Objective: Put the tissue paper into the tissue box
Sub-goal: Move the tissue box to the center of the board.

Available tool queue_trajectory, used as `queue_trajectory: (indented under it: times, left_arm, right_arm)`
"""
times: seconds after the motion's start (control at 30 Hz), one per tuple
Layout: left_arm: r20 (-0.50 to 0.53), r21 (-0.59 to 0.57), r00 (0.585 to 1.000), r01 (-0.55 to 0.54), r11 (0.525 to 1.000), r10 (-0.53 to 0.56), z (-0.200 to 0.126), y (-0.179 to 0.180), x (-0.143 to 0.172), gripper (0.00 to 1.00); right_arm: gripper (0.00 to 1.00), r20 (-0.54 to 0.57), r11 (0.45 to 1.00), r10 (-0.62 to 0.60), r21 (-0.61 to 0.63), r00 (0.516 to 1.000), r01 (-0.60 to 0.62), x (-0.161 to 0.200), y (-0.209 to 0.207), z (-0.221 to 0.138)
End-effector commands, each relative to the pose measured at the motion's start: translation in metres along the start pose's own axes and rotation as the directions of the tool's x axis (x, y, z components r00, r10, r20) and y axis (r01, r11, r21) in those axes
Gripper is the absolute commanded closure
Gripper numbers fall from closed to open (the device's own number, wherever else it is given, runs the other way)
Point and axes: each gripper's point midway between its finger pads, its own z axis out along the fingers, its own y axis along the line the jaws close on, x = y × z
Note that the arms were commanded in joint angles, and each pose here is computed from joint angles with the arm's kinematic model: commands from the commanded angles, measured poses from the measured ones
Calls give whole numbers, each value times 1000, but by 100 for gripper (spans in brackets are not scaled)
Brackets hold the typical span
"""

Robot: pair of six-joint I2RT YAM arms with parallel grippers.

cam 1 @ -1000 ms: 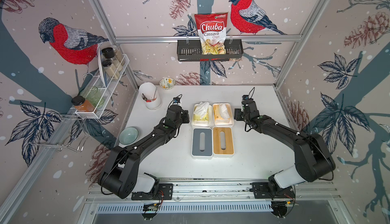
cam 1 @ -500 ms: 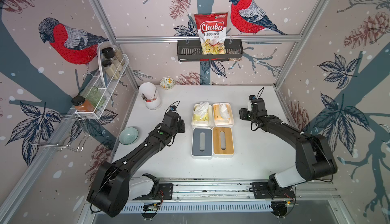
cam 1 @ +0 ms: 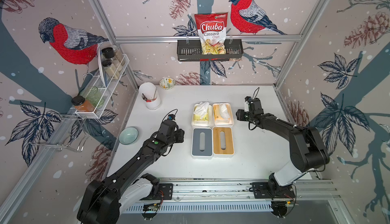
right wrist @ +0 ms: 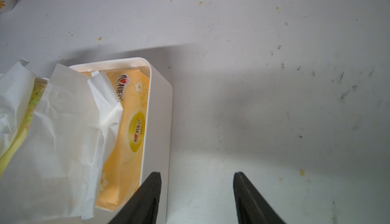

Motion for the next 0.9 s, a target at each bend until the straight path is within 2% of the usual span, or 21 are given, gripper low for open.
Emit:
queue_trajectory:
  times: [0.0,0.27,0.5,0.73,0.87]
  left_arm:
    - [-28,20,999,20,1000,-19,4,-3,10,63]
    - [-36,19,999,20,1000,-19,11,-2,17,62]
    - [-32,17,999,17,1000,-16,12,-1,16,62]
    - [-23,20,1000,16,1000,-15,10,-2,15,62]
    - [-16,7,1000,16,1000,-16,8,0,13,62]
  right_arm:
    - [41,-5,999,-28,-30,1000,27,-3,11,6]
    - [41,-17,997,-56,-48,998,56,-2,25,15]
    - [44,-55,997,-73,-13,996,72,5,21,25]
    - [56,-84,995,-93,36,992,96,10,17,31]
    - [62,-84,986,-94,129,992,104,9,-1,27]
